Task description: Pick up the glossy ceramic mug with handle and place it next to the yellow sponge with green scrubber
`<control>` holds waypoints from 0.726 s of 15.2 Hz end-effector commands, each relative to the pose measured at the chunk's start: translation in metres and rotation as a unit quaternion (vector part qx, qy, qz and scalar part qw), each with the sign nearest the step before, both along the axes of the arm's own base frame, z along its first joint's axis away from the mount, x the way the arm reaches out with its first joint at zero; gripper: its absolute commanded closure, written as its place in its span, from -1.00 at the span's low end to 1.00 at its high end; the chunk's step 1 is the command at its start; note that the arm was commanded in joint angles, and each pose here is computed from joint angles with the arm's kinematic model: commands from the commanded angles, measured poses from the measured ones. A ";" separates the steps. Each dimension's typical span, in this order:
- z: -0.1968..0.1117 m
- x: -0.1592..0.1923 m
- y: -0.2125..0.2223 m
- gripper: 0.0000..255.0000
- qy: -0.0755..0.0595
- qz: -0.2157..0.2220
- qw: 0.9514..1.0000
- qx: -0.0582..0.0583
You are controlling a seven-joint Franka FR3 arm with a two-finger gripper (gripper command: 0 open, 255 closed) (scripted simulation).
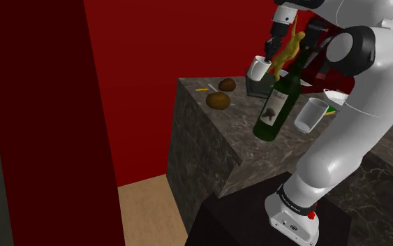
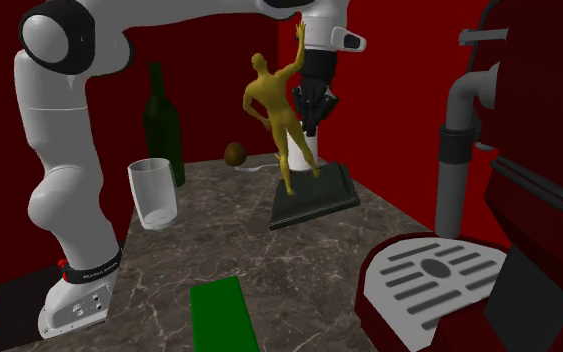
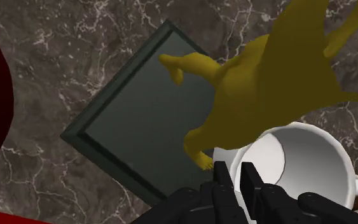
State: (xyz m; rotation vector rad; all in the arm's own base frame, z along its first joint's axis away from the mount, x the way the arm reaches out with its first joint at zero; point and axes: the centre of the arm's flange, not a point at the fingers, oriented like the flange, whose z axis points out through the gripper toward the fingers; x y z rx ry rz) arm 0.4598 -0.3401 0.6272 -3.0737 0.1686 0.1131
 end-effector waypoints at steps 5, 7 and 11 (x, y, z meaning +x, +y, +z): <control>0.007 -0.074 -0.018 1.00 0.000 0.000 1.000 0.000; 0.011 -0.100 -0.025 1.00 0.000 0.000 1.000 0.000; 0.017 -0.150 -0.038 1.00 0.000 0.000 1.000 0.000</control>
